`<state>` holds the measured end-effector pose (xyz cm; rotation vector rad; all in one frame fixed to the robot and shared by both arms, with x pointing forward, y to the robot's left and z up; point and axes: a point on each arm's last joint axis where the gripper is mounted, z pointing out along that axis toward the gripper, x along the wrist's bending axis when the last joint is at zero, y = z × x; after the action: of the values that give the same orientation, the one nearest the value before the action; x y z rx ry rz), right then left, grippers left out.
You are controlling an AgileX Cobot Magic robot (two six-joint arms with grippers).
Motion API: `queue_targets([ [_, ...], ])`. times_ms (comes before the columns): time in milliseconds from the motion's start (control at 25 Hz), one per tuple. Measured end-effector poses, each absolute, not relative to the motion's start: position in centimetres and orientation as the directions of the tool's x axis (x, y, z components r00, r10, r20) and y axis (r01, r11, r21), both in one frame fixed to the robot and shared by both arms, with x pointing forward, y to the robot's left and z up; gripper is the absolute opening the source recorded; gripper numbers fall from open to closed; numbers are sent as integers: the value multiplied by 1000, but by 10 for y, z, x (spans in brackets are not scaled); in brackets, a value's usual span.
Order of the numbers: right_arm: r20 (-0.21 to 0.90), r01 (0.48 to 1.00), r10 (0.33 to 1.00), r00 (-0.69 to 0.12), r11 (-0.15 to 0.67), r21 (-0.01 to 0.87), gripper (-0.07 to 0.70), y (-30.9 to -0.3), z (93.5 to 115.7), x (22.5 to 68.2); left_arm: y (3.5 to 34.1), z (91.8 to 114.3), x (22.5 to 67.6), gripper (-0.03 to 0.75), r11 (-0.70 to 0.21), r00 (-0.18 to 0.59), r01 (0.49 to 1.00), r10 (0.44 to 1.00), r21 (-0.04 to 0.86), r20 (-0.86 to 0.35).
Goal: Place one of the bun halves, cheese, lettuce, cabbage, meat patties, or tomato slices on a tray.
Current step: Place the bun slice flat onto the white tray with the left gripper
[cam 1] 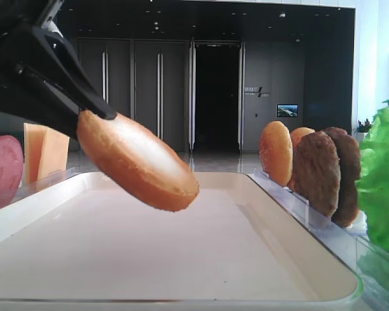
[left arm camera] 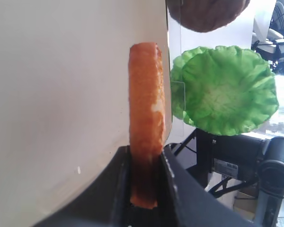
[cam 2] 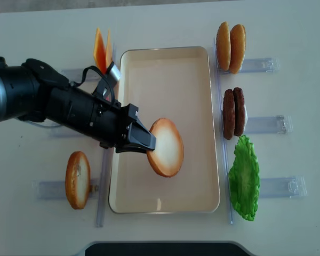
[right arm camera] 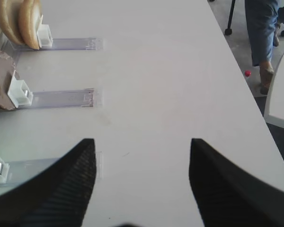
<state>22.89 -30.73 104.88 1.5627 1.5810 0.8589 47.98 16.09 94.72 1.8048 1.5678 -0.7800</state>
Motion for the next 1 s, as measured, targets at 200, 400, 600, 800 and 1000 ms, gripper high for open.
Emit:
queue_targets([
  [200, -48, 503, 999, 16, 34, 864, 416, -307, 1049, 229, 160, 941, 478, 118, -135, 109, 990, 623, 32, -775],
  [400, -48, 503, 999, 16, 34, 864, 416, -307, 1049, 229, 161, 940, 477, 118, -140, 105, 990, 632, 21, -768],
  [600, -48, 503, 999, 16, 34, 864, 416, -307, 1049, 229, 161, 941, 477, 118, -129, 89, 992, 634, 8, -768],
  [800, -48, 503, 999, 16, 34, 864, 416, -307, 1049, 229, 162, 939, 477, 118, -120, 76, 993, 650, -4, -756],
  [1000, -48, 503, 999, 16, 34, 864, 416, -307, 1049, 229, 163, 938, 478, 118, -106, 65, 994, 669, -8, -741],
])
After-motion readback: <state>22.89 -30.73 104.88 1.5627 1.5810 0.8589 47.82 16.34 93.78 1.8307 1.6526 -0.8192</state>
